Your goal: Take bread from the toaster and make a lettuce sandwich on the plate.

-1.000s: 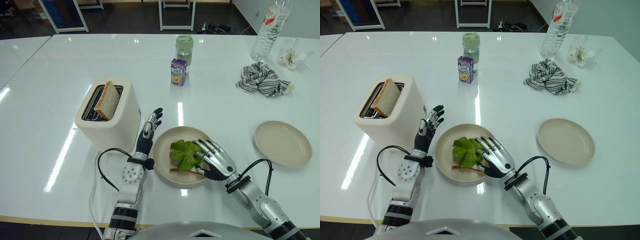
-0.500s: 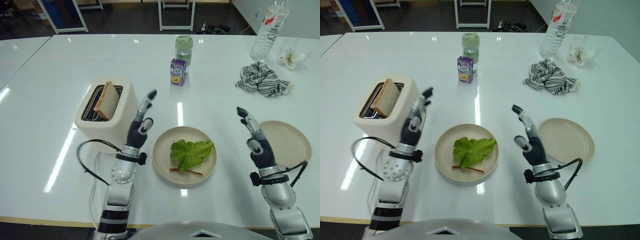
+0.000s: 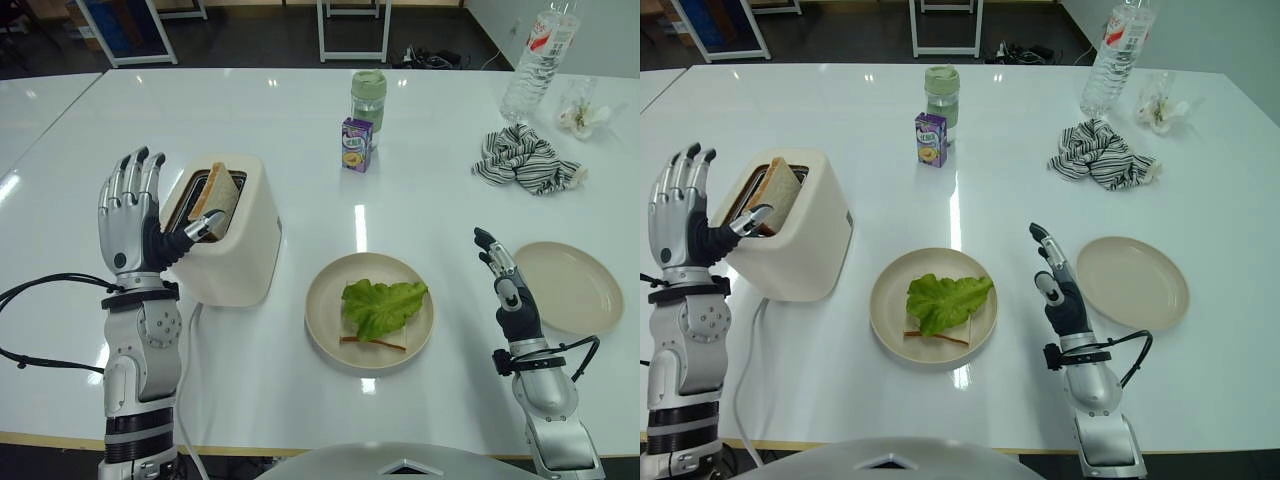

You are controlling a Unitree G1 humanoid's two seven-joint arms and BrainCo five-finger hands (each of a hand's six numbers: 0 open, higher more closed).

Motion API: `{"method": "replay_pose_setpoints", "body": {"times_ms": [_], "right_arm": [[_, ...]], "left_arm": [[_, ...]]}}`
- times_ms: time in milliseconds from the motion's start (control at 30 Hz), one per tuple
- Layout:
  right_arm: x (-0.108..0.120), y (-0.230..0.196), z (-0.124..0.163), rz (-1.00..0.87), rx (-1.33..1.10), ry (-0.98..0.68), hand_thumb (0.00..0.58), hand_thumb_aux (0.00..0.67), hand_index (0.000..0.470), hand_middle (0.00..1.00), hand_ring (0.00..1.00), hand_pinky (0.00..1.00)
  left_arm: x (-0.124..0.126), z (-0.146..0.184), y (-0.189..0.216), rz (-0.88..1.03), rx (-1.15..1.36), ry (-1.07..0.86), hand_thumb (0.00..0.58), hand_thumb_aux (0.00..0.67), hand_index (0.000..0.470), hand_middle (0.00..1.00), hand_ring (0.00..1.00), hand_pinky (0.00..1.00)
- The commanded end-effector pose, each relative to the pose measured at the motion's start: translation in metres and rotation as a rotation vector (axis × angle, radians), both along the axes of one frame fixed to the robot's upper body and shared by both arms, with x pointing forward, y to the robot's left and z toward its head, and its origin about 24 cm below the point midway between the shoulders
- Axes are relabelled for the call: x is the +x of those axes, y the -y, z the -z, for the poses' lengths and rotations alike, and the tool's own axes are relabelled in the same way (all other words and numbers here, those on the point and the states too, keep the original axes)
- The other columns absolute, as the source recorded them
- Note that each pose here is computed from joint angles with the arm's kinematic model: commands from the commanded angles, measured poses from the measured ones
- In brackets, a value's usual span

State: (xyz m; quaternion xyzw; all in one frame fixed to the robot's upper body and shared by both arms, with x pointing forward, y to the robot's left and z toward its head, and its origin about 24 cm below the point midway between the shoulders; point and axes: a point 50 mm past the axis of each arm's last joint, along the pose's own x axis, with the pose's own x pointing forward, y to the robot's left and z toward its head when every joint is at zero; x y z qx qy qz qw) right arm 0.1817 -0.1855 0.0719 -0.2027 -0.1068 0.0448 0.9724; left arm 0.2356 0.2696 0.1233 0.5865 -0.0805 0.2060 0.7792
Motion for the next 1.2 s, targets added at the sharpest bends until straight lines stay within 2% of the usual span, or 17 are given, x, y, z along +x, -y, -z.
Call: {"method": "replay_pose_setpoints", "body": {"times_ms": [33, 200, 233, 267, 300, 333, 367, 400, 433, 667, 800, 867, 1033, 1133, 1200], "right_arm": [[0.001, 0.002, 0.003, 0.005, -0.012, -0.015, 0.0, 0.0, 0.0, 0.0, 0.0, 0.0], [0.001, 0.001, 0.006, 0.004, -0.021, -0.026, 0.0, 0.0, 0.0, 0.0, 0.0, 0.0], [0.001, 0.001, 0.007, 0.004, -0.022, -0.028, 0.0, 0.0, 0.0, 0.0, 0.0, 0.0], [0.001, 0.001, 0.007, 0.004, -0.023, -0.03, 0.0, 0.0, 0.0, 0.0, 0.0, 0.0], [0.0, 0.001, 0.008, 0.004, -0.024, -0.031, 0.0, 0.0, 0.0, 0.0, 0.0, 0.0], [0.0, 0.001, 0.008, 0.005, -0.025, -0.033, 0.0, 0.0, 0.0, 0.0, 0.0, 0.0], [0.0, 0.002, 0.009, 0.008, -0.03, -0.036, 0.0, 0.0, 0.0, 0.0, 0.0, 0.0], [0.0, 0.003, 0.01, 0.011, -0.037, -0.039, 0.0, 0.0, 0.0, 0.0, 0.0, 0.0], [0.0, 0.003, 0.011, 0.013, -0.043, -0.041, 0.0, 0.0, 0.0, 0.0, 0.0, 0.0], [0.001, 0.004, 0.015, 0.03, -0.05, -0.049, 0.0, 0.0, 0.0, 0.0, 0.0, 0.0], [0.001, 0.004, 0.017, 0.034, -0.054, -0.054, 0.0, 0.0, 0.0, 0.0, 0.0, 0.0], [0.001, 0.004, 0.018, 0.036, -0.054, -0.056, 0.0, 0.0, 0.0, 0.0, 0.0, 0.0], [0.004, 0.009, 0.017, 0.077, -0.024, -0.05, 0.0, 0.0, 0.0, 0.0, 0.0, 0.0], [0.005, 0.017, 0.017, 0.14, 0.036, -0.052, 0.0, 0.0, 0.0, 0.0, 0.0, 0.0], [0.006, 0.022, 0.017, 0.18, 0.066, -0.055, 0.0, 0.0, 0.0, 0.0, 0.0, 0.0]], "left_arm": [[0.008, 0.013, -0.002, -0.008, -0.036, -0.105, 0.0, 0.0, 0.0, 0.0, 0.0, 0.0], [0.014, 0.025, 0.002, 0.009, -0.09, -0.187, 0.0, 0.0, 0.0, 0.0, 0.0, 0.0], [0.014, 0.026, 0.003, 0.012, -0.097, -0.192, 0.223, 0.145, 0.101, 0.0, 0.0, 0.0], [0.014, 0.026, 0.003, 0.016, -0.106, -0.192, 0.436, 0.336, 0.236, 0.0, 0.0, 0.0], [0.014, 0.025, 0.003, 0.02, -0.112, -0.185, 0.534, 0.481, 0.337, 0.0, 0.0, 0.0], [0.014, 0.024, 0.003, 0.022, -0.107, -0.17, 0.58, 0.67, 0.47, 0.0, 0.0, 0.0], [0.013, 0.022, 0.004, 0.023, -0.099, -0.146, 0.58, 0.67, 0.47, 0.17, 0.17, 0.17], [0.013, 0.02, 0.005, 0.025, -0.096, -0.124, 0.58, 0.67, 0.47, 0.51, 0.51, 0.51], [0.012, 0.017, 0.007, 0.032, -0.09, -0.091, 0.58, 0.67, 0.47, 1.0, 1.0, 1.0], [0.008, -0.006, 0.023, 0.146, -0.065, 0.138, 0.58, 0.67, 0.47, 1.0, 1.0, 1.0], [-0.01, -0.042, 0.032, 0.256, 0.041, 0.481, 0.58, 0.67, 0.47, 1.0, 1.0, 1.0], [-0.019, -0.055, 0.033, 0.304, 0.049, 0.584, 0.58, 0.67, 0.47, 1.0, 1.0, 1.0], [-0.032, -0.073, 0.045, 0.54, -0.195, 0.662, 0.58, 0.67, 0.47, 1.0, 1.0, 1.0], [-0.031, -0.077, 0.057, 0.699, -0.427, 0.602, 0.58, 0.67, 0.47, 1.0, 1.0, 1.0], [-0.023, -0.07, 0.068, 0.797, -0.657, 0.495, 0.58, 0.67, 0.47, 1.0, 1.0, 1.0]]}}
